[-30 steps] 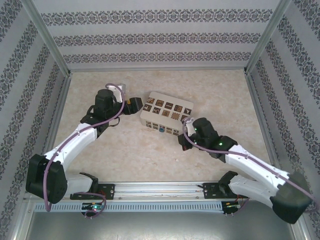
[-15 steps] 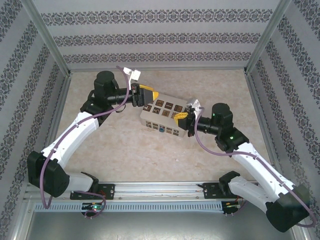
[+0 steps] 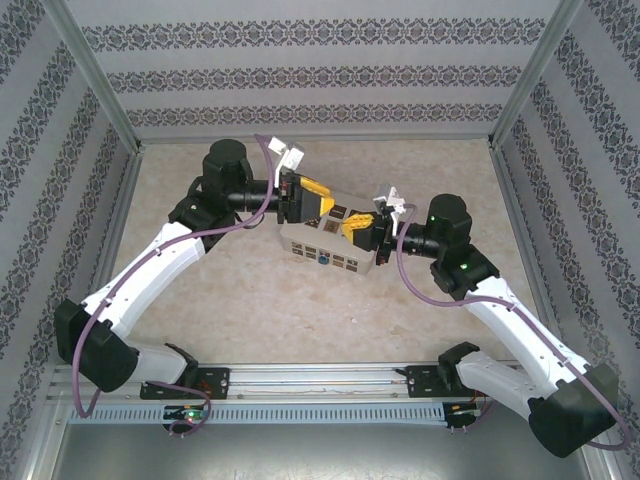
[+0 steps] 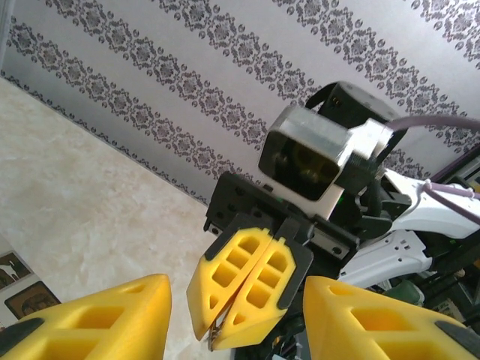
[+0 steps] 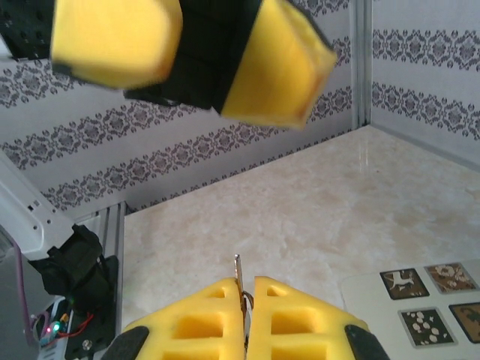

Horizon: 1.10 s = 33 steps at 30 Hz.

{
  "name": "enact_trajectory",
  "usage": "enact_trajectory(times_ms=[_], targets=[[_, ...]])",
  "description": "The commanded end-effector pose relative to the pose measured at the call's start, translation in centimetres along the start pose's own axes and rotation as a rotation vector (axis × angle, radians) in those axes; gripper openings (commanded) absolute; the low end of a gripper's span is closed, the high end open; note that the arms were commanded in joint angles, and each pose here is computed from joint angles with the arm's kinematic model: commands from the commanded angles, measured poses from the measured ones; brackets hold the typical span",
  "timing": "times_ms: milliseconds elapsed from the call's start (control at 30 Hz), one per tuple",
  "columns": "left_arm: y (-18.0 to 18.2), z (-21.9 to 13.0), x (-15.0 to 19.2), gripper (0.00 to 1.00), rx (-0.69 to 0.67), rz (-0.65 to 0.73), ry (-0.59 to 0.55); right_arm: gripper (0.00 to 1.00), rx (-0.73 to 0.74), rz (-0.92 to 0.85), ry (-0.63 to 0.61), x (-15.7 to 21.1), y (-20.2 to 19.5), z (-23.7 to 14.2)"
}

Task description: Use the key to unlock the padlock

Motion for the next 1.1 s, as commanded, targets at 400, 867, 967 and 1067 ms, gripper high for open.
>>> enact_trajectory(times_ms=[400, 867, 967, 1067], targets=[[-0.2, 2.4, 0.9, 0.41, 0.013, 0.042, 0.092, 0.00, 0.015, -0.034, -0.080, -2.9, 0.2, 0.0], [0.2, 2.6, 1.3, 0.25, 0.000, 0.043, 0.097, 0.00, 0.021, -0.027, -0.085, -3.3, -0.1, 0.3], [0.2, 2.6, 1.3, 0.19, 0.001, 0.046, 0.095, 0.00, 0.022, -0.022, -0.084, -3.2, -0.1, 0.4], [0.2, 2.5, 1.4, 0.11, 0.002, 0.048, 0.095, 0.00, 0.033, -0.014, -0.082, -3.2, -0.2, 0.4]])
Point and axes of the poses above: each hand's point on the last joint's axis, 136 mm out from that joint toward the fingers, its own z axis out along the fingers, its own y axis along the line the jaws close on, x = y × z, the point moved 8 cm from there along -z, back along the fingers, and after that the axes turned 15 degrees about -z, right-handed, at the moved point
